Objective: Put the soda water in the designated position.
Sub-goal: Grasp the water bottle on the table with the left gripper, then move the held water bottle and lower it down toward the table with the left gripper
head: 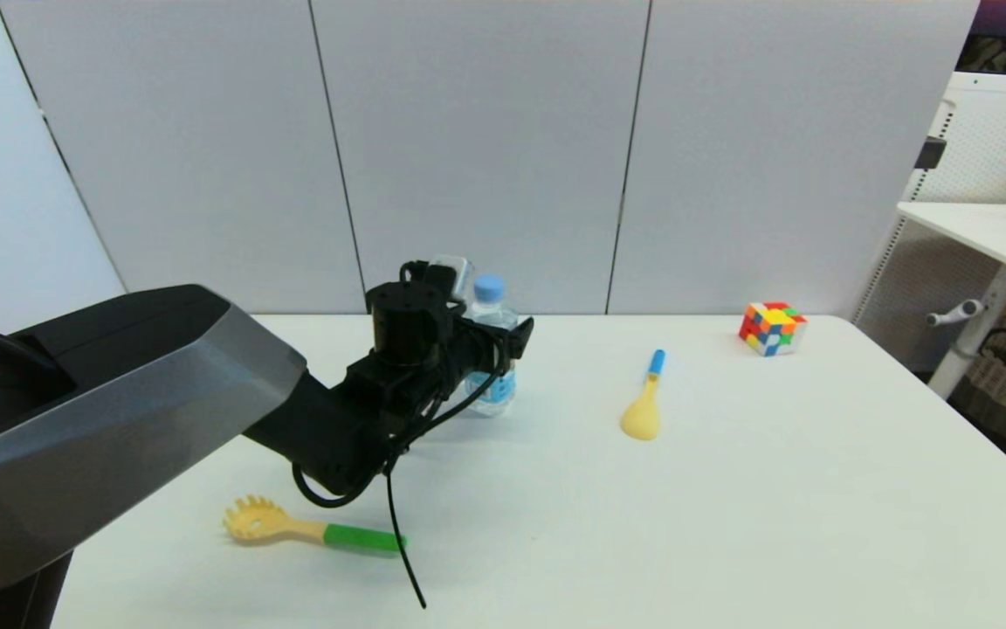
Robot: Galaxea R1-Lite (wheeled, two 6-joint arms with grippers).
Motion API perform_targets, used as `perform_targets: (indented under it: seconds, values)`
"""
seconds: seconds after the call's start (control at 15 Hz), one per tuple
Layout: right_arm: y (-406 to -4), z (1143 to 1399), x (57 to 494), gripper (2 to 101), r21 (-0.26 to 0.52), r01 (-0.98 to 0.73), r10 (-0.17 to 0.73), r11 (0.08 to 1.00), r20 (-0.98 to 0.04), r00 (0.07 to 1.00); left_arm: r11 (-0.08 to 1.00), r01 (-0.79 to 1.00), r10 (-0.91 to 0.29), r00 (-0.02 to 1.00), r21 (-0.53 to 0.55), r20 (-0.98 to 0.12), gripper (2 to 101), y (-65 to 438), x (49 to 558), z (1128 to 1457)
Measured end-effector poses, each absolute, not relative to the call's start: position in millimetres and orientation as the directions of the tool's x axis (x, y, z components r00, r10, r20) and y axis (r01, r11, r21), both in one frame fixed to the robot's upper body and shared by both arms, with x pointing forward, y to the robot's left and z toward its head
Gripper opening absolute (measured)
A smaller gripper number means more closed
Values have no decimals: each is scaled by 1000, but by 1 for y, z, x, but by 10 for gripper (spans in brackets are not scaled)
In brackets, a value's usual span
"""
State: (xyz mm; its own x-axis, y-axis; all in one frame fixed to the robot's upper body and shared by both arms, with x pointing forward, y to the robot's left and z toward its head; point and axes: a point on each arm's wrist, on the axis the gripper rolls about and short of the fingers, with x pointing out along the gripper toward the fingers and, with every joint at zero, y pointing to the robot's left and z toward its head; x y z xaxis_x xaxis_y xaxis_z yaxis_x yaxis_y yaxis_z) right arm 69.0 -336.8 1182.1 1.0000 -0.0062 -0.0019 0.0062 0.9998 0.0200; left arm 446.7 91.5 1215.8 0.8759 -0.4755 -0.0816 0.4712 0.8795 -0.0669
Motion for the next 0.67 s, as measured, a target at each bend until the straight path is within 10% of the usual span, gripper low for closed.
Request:
perform_targets:
  seconds: [0.27,0.67]
  values:
    - [-337,1182,69,980,20,6,-6,1000,-2,1000,881,468,-472,878,-68,-80,577,91,447,1214]
    - [-337,1182,69,980,20,6,-6,1000,-2,1000,881,469,-473,878,-67,-79,483,90,448,1213]
